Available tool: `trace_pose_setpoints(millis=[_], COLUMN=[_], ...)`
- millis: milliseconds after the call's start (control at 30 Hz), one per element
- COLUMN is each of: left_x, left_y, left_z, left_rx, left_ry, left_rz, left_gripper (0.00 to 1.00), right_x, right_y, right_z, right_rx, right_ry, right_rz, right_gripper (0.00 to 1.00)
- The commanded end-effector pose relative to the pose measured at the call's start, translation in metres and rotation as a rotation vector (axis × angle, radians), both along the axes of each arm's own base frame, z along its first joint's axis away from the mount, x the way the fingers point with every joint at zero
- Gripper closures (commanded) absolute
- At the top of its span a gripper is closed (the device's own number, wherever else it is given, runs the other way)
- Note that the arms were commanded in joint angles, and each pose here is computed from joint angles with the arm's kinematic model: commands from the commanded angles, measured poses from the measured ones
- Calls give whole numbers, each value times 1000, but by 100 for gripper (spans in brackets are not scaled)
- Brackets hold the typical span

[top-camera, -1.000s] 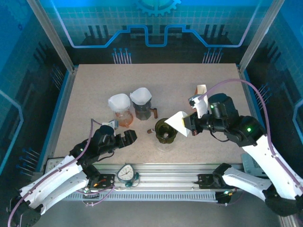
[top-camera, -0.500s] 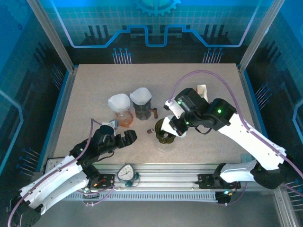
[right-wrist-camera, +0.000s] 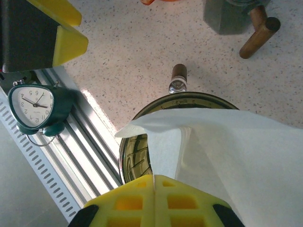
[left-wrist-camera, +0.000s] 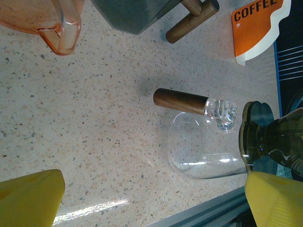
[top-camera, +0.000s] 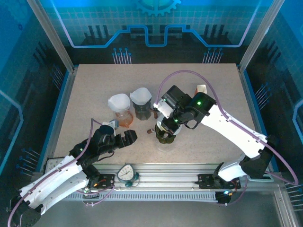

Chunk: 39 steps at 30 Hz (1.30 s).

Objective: Place the coffee filter in the dripper

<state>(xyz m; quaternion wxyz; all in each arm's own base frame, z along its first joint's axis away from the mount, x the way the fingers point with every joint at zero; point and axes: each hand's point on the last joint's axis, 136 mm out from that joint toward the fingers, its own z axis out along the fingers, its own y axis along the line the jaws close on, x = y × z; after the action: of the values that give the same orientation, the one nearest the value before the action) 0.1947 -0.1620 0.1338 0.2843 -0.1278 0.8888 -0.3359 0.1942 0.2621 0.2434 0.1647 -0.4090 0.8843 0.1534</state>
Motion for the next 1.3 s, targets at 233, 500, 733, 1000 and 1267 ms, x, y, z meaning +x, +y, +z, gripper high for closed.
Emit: trace_pose_setpoints(millis=[233, 500, 733, 1000, 1267], left_x=[1, 1, 1, 2, 12], left_y=[-7, -8, -10, -22, -48], left_z=[16, 18, 24, 38, 79], left_rx=[-26, -33, -46, -87, -141], left_ry=[-44, -46, -53, -71, -131], left_rz=[-38, -44, -52, -98, -188], left_gripper=[1, 1, 1, 1, 1], right_x=[2, 1, 2, 1, 15], right_y=[8, 9, 13, 3, -18], right_z=[-19, -37, -27, -2, 25], right_rx=[0, -2, 50, 122, 256], right_ry=[54, 79, 40, -37, -146], right_rz=[21, 10, 11, -20, -151], right_gripper=[100, 95, 58, 35, 27])
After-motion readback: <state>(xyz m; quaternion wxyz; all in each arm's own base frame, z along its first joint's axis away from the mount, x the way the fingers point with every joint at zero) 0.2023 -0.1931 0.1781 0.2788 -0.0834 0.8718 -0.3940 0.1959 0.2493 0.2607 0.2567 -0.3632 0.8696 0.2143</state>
